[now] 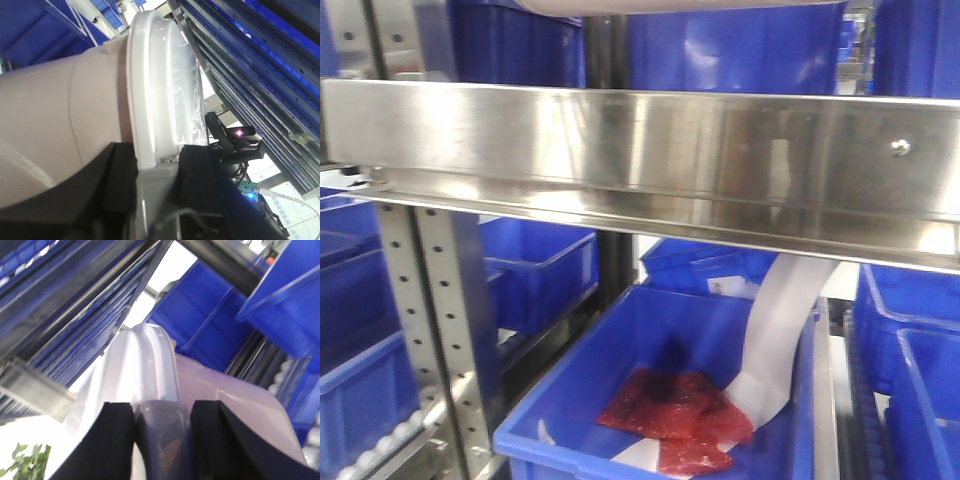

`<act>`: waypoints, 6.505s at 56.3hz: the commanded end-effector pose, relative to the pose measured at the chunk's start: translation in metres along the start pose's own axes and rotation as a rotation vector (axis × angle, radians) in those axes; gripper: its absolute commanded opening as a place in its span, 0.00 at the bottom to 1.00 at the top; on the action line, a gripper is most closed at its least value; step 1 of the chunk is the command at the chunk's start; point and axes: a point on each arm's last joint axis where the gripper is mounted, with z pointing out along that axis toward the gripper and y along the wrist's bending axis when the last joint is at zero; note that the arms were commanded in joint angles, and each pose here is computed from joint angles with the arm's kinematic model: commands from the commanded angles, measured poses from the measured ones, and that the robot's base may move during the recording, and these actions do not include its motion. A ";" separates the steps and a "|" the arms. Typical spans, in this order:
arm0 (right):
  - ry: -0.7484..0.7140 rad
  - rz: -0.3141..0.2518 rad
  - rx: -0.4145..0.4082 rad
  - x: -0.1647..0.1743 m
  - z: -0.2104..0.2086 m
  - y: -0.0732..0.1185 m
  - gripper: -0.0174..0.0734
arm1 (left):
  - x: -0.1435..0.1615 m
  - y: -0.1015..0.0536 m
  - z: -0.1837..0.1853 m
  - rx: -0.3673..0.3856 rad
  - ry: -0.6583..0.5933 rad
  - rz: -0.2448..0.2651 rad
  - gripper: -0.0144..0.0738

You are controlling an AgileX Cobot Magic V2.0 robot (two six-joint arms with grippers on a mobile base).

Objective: Grab white bin and place on right shelf
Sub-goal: 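Lower the bin with both grippers onto the upper roller shelf, then push the bin farther onto the shelf and open both grippers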

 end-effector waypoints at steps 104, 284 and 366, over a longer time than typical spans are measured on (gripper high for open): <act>0.057 -0.009 -0.182 0.005 -0.006 0.041 0.26 | 0.010 -0.053 0.001 0.225 0.073 0.067 0.02; -0.164 -1.089 0.502 0.158 -0.270 0.060 0.27 | 0.186 -0.068 -0.159 -0.870 -0.145 0.744 0.03; -0.252 -1.085 0.411 0.174 -0.284 0.071 0.27 | 0.286 -0.008 -0.210 -0.859 -0.522 0.903 0.03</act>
